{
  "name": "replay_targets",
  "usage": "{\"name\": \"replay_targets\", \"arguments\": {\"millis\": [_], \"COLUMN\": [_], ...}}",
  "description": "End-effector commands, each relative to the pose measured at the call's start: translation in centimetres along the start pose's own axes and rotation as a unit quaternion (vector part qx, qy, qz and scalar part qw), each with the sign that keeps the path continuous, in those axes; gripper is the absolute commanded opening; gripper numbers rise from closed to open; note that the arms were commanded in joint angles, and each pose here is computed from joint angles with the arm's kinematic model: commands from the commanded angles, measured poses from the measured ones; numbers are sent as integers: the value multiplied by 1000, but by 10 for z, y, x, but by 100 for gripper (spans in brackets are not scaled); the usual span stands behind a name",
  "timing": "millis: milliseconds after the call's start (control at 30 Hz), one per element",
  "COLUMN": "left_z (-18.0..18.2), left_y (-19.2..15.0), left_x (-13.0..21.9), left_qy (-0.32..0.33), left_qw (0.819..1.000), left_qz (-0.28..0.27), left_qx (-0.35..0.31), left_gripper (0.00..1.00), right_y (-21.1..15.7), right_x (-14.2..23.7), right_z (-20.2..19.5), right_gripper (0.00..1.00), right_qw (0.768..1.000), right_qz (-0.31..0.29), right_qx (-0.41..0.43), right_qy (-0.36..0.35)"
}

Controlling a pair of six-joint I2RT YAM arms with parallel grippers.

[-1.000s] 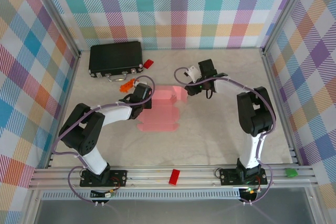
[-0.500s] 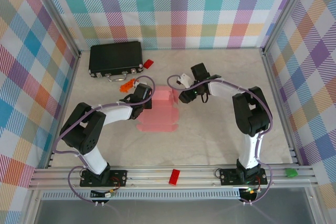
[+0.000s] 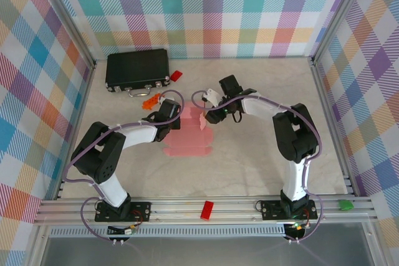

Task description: Fold the paper box

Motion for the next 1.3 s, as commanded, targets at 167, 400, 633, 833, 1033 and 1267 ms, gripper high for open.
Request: {"name": "replay_targets", "arguments": {"millis": [167,400,633,833,1033,1267], "left_z": [-6,-6,-5,-5,-5,-5], "left_y": [-1,-2,-5,-5,-6,-5], "left_x": [3,7,9,9,9,11], "left_qy": [-24,-36,-42,-44,-43,-47], "left_qw": [1000,999,999,999,999,999], "left_qz": [9,11,16,16,17,18], "left_qx": [2,4,5,3,3,3], "left_gripper": [0,0,0,0,0,0], "right_y": [11,14,15,16,20,20], "right_x": [-11,-18,-23,-26,-26,-33], "right_z": [-1,0,2,3,7,-4], "right_gripper": [48,47,47,48,51,49], "right_qw": [999,998,996,995,994,993], "right_qz": [-6,-18,-40,-49,-54,-48], "right_qx": [-35,-61,-84,-86,-77,-108], "right_qy": [2,-7,-1,19,50,2]}}
Point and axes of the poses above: each hand's point on the last joint's axis, 136 mm out from that joint toward the fingers, its own x axis back along the fingers, its own z axis along the line the jaws close on, y = z × x, the point moved 10 cm from there along x, back along the fingers, and after that the axes turned 1 degree about x, right-handed, at the moved point
